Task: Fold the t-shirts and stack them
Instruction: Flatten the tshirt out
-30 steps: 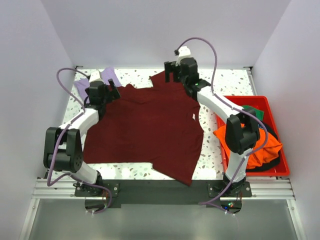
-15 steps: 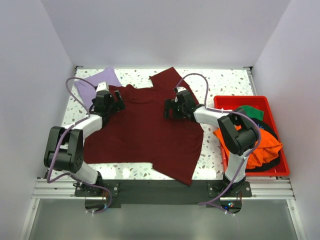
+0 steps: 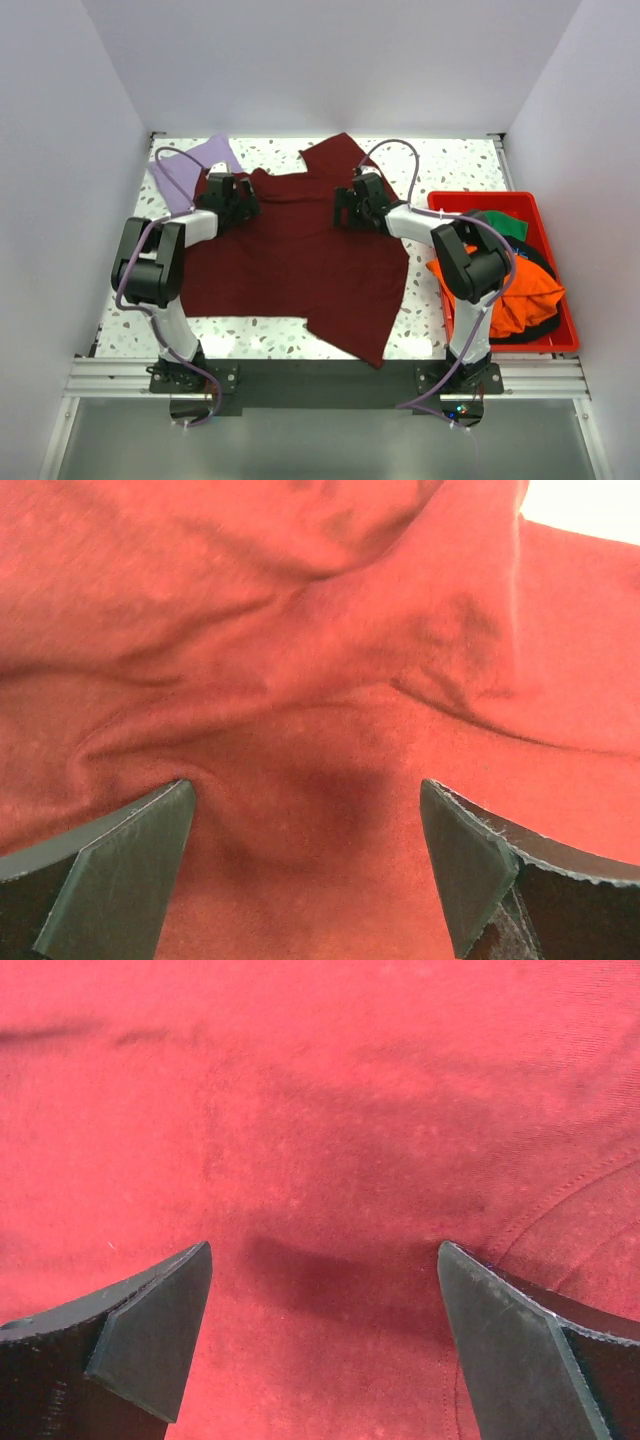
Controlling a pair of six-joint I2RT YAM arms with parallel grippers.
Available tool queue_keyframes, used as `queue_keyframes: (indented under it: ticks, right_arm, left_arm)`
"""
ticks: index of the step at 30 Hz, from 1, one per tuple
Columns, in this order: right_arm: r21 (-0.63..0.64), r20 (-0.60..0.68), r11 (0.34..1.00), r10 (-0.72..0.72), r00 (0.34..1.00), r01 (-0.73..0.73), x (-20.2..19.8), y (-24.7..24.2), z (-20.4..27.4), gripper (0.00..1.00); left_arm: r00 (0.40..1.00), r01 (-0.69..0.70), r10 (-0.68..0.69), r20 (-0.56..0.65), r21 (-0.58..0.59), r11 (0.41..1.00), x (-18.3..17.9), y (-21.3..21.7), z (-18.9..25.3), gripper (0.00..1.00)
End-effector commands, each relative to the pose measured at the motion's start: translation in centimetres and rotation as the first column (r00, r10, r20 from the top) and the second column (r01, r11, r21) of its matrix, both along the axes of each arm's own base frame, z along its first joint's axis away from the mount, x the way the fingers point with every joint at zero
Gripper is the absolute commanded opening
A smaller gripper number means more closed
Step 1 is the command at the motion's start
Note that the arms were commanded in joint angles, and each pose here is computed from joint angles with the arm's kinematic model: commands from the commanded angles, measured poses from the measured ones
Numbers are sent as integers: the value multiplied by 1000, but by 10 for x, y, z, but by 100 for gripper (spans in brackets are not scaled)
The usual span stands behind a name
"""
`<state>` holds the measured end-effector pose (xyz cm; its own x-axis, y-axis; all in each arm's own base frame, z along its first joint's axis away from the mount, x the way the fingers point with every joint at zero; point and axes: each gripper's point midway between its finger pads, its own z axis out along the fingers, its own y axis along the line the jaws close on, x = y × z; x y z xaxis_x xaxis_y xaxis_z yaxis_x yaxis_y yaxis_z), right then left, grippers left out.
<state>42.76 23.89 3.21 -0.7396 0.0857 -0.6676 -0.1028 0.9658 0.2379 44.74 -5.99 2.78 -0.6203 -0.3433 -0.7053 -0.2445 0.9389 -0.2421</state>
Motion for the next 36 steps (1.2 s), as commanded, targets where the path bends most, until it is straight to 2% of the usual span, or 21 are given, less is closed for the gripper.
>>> queue_keyframes:
  ticks: [1,5,16,19,23,27,29,32,36]
  right_arm:
    - [33,-54,996,-85,995,87,9,-20,-17,99]
    - [77,-84,989,-121,989,127,22,-34,-26,99]
    - [68,-95,985,-153,984,160,67,-51,-32,99]
    - [75,-71,989,-126,990,131,77,-47,-22,98]
    - [108,28,993,-52,998,48,87,-38,17,98]
    - [105,131,994,-21,991,7,79,-39,59,98]
    - [122,222,993,-21,975,-6,76,-38,96,98]
    - [123,252,992,-10,968,-22,55,-34,113,98]
    - [99,235,994,31,972,-55,19,-21,98,98]
  left_arm:
    - [998,31,-33,-57,-53,998,-2,-13,-16,100]
    - [997,33,-37,-62,-60,998,3,-15,-21,100]
    - [999,46,-46,-10,-45,998,29,-25,-14,100]
    - [999,41,-40,33,-35,999,34,-25,0,100]
    - [987,58,-56,153,-8,998,36,-38,49,100]
    - [970,62,-66,233,22,998,25,-51,86,100]
    - [964,47,-54,260,34,998,15,-53,101,100]
    - [963,26,-32,267,26,999,0,-52,109,100]
    - [971,2,-9,237,26,1000,-20,-47,94,100]
